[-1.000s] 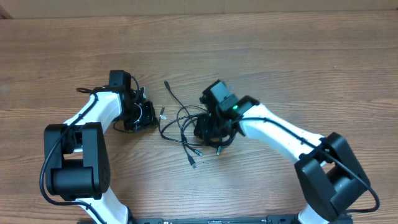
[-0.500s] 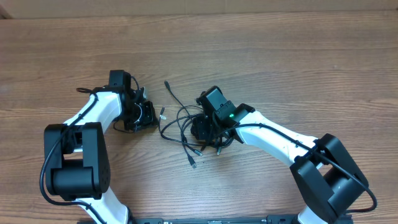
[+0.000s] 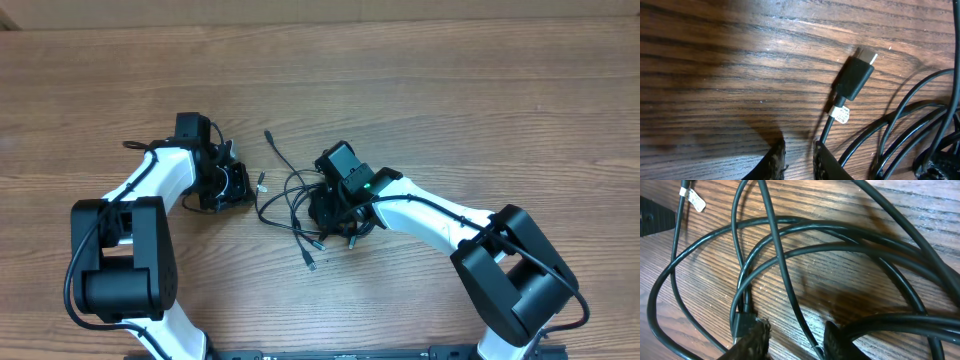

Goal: Untangle cables

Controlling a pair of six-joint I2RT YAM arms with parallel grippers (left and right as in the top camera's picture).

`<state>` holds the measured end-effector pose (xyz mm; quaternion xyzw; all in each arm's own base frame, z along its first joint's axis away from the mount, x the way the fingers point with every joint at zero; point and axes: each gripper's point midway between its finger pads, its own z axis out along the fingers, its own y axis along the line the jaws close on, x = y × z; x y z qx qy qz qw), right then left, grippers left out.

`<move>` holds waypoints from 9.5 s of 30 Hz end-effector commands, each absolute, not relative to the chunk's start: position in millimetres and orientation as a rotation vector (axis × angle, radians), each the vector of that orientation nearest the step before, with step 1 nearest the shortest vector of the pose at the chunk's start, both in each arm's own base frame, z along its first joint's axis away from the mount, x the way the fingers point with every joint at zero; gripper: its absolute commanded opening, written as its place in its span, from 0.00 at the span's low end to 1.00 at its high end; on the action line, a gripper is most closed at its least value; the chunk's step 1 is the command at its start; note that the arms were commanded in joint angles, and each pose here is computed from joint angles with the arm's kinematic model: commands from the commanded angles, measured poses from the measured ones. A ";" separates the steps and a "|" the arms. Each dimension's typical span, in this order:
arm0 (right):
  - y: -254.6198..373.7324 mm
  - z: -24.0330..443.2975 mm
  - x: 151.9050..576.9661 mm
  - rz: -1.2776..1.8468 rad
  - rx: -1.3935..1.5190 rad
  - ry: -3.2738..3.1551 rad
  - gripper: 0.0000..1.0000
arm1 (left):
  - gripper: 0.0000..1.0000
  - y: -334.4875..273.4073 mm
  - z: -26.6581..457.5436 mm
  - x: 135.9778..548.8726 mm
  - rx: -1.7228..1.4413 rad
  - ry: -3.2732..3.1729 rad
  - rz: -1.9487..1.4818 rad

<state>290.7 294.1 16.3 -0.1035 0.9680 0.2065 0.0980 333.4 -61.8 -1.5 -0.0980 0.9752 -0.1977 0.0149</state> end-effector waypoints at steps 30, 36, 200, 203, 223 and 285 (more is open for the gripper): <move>291.3 4.3 284.3 0.627 -0.220 2.882 0.25 | 0.23 -50.5 -33.7 311.5 -0.298 3.143 -0.466; 296.9 10.1 286.0 0.684 -0.230 2.876 0.04 | 0.24 -52.4 -33.1 310.2 -0.300 3.147 -0.484; 165.3 -52.6 301.0 -0.200 -0.299 3.011 0.84 | 0.82 86.9 -20.6 268.6 -1.288 3.005 -0.061; 163.2 -52.3 300.6 -0.215 -0.272 3.012 0.84 | 0.85 91.8 -21.1 269.7 -1.282 2.996 -0.029; 145.9 -51.4 307.1 -0.260 -0.120 3.012 0.86 | 0.82 53.0 72.8 337.8 -0.724 2.847 -0.438; 197.4 30.5 305.2 0.182 -0.104 3.068 0.16 | 0.78 -48.0 137.6 331.6 -0.415 2.825 -0.389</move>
